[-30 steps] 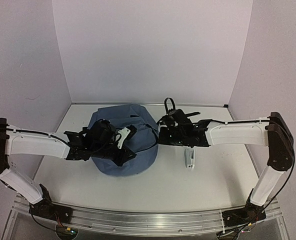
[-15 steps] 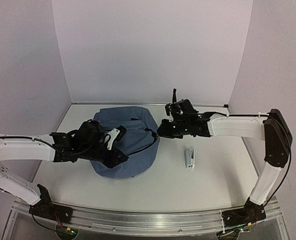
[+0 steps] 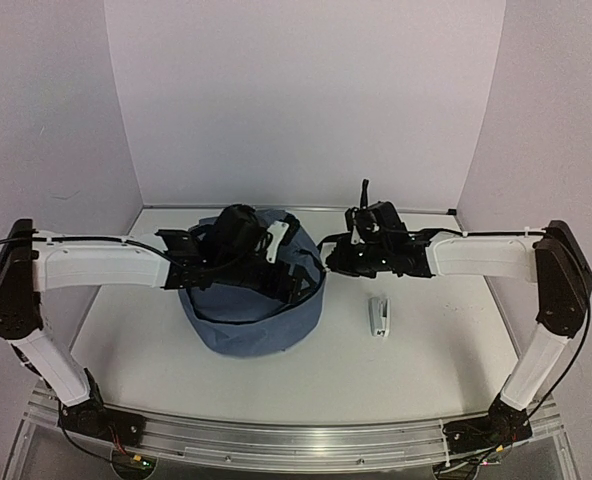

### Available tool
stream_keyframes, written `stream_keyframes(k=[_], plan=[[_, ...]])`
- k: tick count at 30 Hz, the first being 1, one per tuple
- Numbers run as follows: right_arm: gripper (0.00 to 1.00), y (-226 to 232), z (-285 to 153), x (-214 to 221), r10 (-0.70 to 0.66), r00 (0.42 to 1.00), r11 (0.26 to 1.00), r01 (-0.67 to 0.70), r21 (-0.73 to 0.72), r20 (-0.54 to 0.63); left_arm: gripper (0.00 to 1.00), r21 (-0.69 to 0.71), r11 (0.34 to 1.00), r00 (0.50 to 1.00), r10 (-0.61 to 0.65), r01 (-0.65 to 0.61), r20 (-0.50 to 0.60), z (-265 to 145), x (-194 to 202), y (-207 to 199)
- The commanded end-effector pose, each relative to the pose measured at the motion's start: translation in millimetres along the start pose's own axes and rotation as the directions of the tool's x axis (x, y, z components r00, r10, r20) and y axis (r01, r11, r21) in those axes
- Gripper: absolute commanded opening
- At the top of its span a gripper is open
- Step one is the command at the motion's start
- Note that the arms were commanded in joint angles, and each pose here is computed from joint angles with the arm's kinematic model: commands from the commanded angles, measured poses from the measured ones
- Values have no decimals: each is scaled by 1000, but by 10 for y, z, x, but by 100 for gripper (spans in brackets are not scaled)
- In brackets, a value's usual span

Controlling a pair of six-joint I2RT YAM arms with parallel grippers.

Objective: Pack the student bag
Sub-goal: Zip the student bag at the center of the board.

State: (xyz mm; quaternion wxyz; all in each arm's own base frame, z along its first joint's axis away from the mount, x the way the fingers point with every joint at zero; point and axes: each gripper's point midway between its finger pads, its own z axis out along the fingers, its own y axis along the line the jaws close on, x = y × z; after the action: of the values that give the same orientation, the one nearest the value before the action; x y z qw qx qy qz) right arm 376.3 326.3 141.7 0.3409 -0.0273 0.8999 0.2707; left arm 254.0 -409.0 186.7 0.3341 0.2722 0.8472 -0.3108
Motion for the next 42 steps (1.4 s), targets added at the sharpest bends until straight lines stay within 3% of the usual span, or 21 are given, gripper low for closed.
stream_keyframes(k=[1, 4, 11, 13, 18, 28, 42], plan=[[0, 134, -195, -341, 23, 992, 999, -18, -39, 121, 88, -116, 990, 995, 87, -80, 56, 241, -176, -25], [0, 146, -193, -337, 22, 993, 999, -17, -46, 119, 84, -196, 975, 990, 123, -108, 64, 363, -213, 54], [0, 136, -214, -334, 26, 992, 999, -20, -45, 125, 16, -307, 943, 990, 140, -126, 25, 515, -71, 210], [0, 117, -220, -341, 29, 991, 999, -25, -37, 131, 2, -315, 941, 991, 133, -122, 15, 492, -23, 220], [0, 71, -217, -367, 36, 988, 999, -35, -13, 147, 0, -281, 953, 993, 119, -116, -5, 399, 126, 196], [0, 96, -119, -480, 43, 984, 999, -44, 4, 173, 0, 63, 994, 992, 94, -89, -85, 220, 576, -250], [0, 41, 298, -632, 5, 984, 999, -15, 51, 180, 0, 163, 987, 964, 36, 8, -263, 41, 1229, -266]])
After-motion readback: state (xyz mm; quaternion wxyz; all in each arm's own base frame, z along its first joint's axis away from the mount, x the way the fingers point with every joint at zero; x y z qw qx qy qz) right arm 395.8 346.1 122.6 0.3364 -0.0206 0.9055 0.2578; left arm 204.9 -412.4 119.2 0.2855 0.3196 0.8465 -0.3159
